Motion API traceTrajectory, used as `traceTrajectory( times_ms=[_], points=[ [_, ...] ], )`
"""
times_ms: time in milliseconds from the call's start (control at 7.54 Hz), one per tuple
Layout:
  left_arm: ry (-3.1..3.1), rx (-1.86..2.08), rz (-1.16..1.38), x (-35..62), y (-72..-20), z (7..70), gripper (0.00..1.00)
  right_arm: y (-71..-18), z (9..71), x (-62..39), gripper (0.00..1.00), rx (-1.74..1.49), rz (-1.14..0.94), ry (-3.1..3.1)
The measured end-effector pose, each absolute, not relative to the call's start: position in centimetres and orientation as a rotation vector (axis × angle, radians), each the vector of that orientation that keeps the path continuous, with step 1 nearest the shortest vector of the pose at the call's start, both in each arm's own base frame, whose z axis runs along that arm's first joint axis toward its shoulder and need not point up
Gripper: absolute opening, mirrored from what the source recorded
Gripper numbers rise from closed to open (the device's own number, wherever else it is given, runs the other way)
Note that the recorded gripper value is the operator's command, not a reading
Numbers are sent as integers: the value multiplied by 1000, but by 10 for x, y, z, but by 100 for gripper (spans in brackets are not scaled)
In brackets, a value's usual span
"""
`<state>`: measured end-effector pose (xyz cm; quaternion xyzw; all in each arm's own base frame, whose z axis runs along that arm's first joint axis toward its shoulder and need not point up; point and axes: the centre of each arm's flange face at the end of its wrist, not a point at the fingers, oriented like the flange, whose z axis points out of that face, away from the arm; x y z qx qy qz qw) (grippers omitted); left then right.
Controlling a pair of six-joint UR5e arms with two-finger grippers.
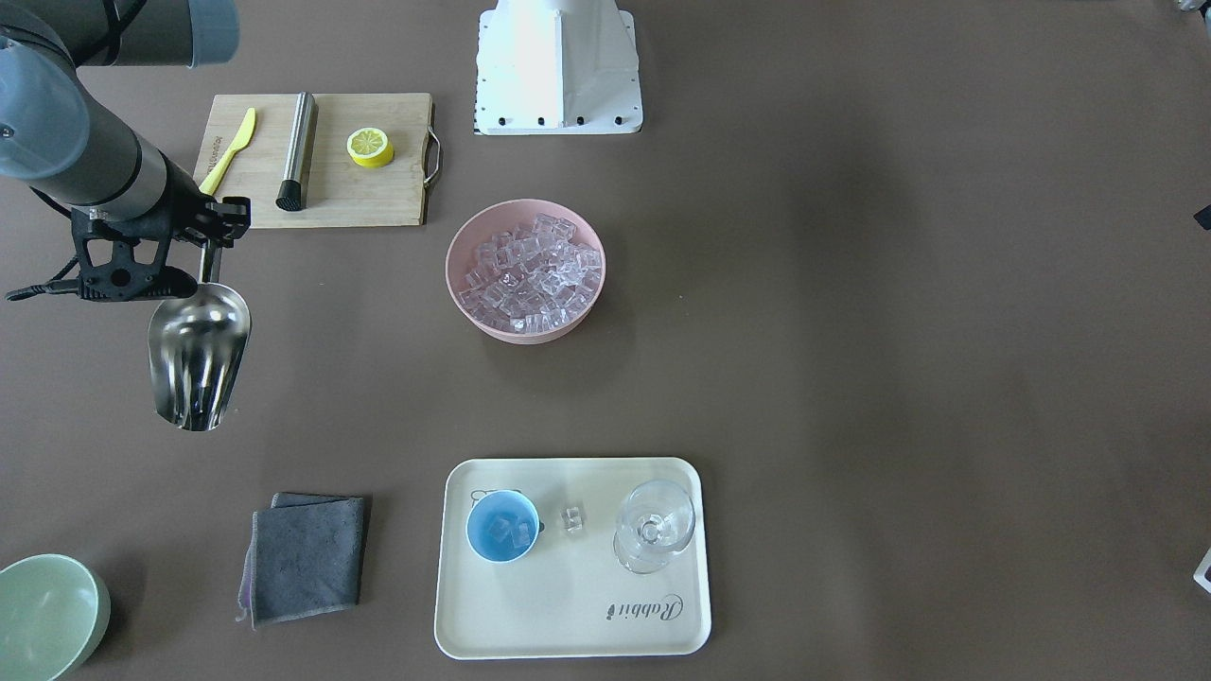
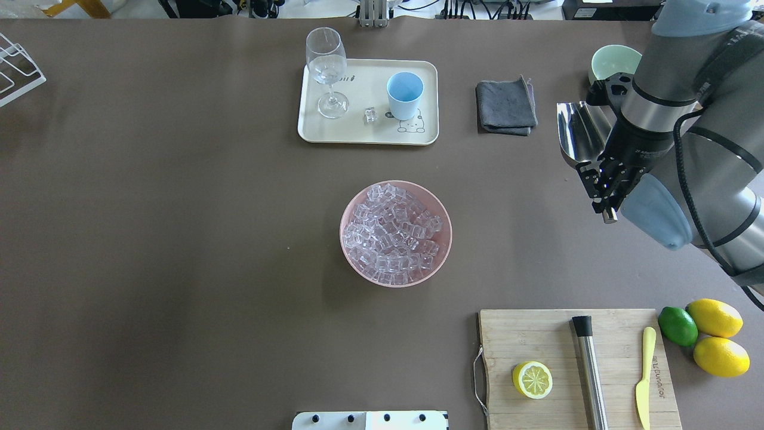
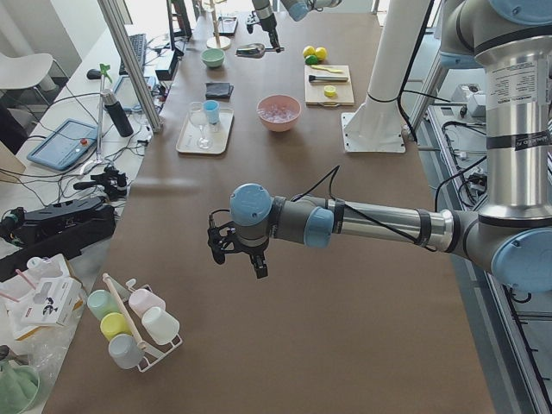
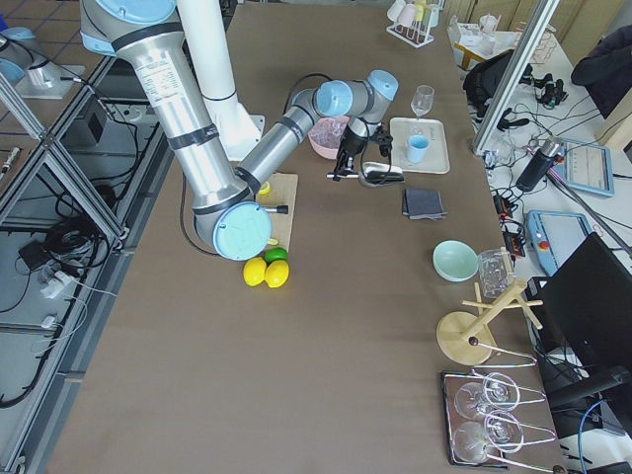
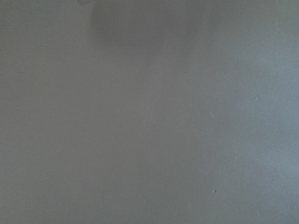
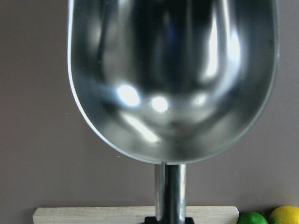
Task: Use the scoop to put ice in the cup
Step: 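Lower the scoop onto the table beside the dark cloth with the right gripper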
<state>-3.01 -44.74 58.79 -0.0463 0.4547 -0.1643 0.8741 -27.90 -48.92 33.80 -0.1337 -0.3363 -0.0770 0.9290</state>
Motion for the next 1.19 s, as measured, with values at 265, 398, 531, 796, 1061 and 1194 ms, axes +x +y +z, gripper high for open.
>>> traceTrajectory(
  times_ms=[265, 398, 531, 796, 1061, 1194],
  points=[
    [962, -101, -342, -30, -445, 588, 98, -482, 370, -291, 0, -334, -142, -710],
    [963, -100, -343, -31, -445, 588, 98, -479, 387, -300, 0, -378, -143, -744],
    [963, -101, -344, -31, -445, 588, 98, -475, 401, -309, 0, -426, -142, -770],
    [960, -108, -361, -36, -440, 595, 98, -462, 414, -326, 0, -478, -142, -775],
    [961, -106, -380, -44, -435, 598, 98, -447, 426, -340, 0, -473, -136, -784],
    [961, -104, -387, -47, -430, 597, 98, -441, 434, -346, 0, -455, -123, -792]
  ],
)
